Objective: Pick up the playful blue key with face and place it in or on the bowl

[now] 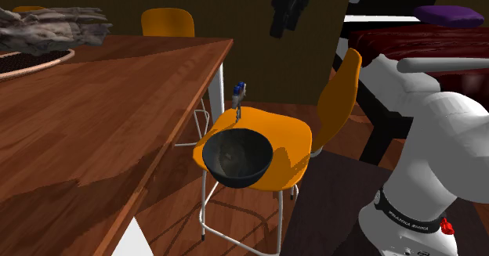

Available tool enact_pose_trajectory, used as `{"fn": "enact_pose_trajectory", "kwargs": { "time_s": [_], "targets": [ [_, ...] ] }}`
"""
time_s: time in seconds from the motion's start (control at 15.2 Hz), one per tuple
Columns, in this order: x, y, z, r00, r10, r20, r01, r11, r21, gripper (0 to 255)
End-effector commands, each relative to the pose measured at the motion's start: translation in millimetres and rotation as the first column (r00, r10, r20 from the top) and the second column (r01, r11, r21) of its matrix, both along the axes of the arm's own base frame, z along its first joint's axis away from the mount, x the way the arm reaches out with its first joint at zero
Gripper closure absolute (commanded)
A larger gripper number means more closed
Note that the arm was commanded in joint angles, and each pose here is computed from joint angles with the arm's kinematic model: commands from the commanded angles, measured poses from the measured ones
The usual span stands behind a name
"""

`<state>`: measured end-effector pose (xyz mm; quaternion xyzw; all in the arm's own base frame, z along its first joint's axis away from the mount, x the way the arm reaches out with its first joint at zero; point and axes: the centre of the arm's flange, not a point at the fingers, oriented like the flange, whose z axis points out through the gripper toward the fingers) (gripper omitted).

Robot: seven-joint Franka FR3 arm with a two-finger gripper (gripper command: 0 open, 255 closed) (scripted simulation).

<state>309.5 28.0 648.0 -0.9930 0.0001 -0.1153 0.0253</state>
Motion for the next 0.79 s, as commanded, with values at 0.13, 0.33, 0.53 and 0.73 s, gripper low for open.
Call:
{"fn": "enact_pose_trajectory", "kwargs": {
  "time_s": [0.13,0.33,0.53,0.73],
  "targets": [
    [20.0,-7.4,-13.9,0.998,-0.066,0.0,0.066,0.998,0.002,0],
    [48.9,-20.9,-34.9,0.986,-0.164,-0.001,0.164,0.986,0.006,0],
    [76.3,-37.0,-55.9,0.965,-0.261,-0.002,0.261,0.965,0.01,0],
    [102.0,-55.7,-76.9,0.935,-0.355,-0.003,0.355,0.935,0.013,0]
  ]
}}
